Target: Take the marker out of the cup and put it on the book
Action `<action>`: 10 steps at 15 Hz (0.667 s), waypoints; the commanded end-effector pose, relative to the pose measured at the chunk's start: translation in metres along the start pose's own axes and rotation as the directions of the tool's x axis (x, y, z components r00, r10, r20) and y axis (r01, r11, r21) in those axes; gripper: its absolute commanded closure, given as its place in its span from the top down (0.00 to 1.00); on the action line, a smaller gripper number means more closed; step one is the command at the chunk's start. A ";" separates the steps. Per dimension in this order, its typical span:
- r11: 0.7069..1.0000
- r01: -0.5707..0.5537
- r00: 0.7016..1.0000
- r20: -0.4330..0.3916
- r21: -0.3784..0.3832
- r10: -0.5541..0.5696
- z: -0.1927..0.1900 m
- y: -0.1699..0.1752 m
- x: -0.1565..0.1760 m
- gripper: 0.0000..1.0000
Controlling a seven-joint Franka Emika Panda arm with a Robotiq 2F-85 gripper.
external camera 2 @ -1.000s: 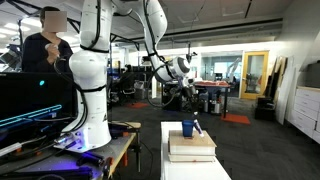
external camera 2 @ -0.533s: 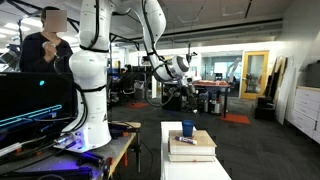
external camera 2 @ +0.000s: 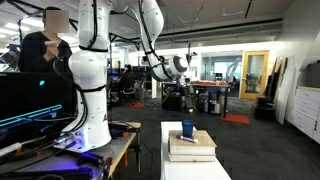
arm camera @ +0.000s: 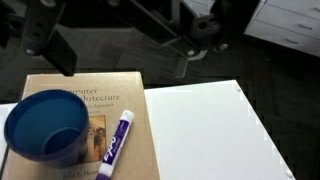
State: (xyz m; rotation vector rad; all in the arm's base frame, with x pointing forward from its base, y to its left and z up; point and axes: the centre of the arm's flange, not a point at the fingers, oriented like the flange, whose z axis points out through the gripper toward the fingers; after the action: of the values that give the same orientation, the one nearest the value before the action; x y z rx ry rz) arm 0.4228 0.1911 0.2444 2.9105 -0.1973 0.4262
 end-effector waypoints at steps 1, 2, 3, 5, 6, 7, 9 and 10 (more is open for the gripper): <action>0.998 0.011 0.993 0.115 0.060 -0.017 -0.008 0.011 -0.004 1.00; 1.000 0.004 0.998 0.067 0.029 -0.006 0.003 0.001 -0.004 1.00; 0.999 0.009 0.996 0.090 0.040 -0.013 0.004 0.002 -0.005 1.00; 0.999 0.011 0.995 0.101 0.046 -0.015 0.004 0.003 -0.005 1.00; 0.999 0.010 0.995 0.102 0.046 -0.015 0.005 0.003 -0.005 1.00; 0.999 0.010 0.995 0.103 0.045 -0.015 0.005 0.003 -0.005 1.00; 0.999 0.010 0.995 0.103 0.045 -0.014 0.005 0.003 -0.006 1.00; 0.999 0.010 0.995 0.103 0.045 -0.014 0.005 0.003 -0.006 1.00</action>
State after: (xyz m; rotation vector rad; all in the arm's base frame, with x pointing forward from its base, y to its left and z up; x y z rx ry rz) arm 0.4181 0.1879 0.2387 2.9788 -0.1873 0.2811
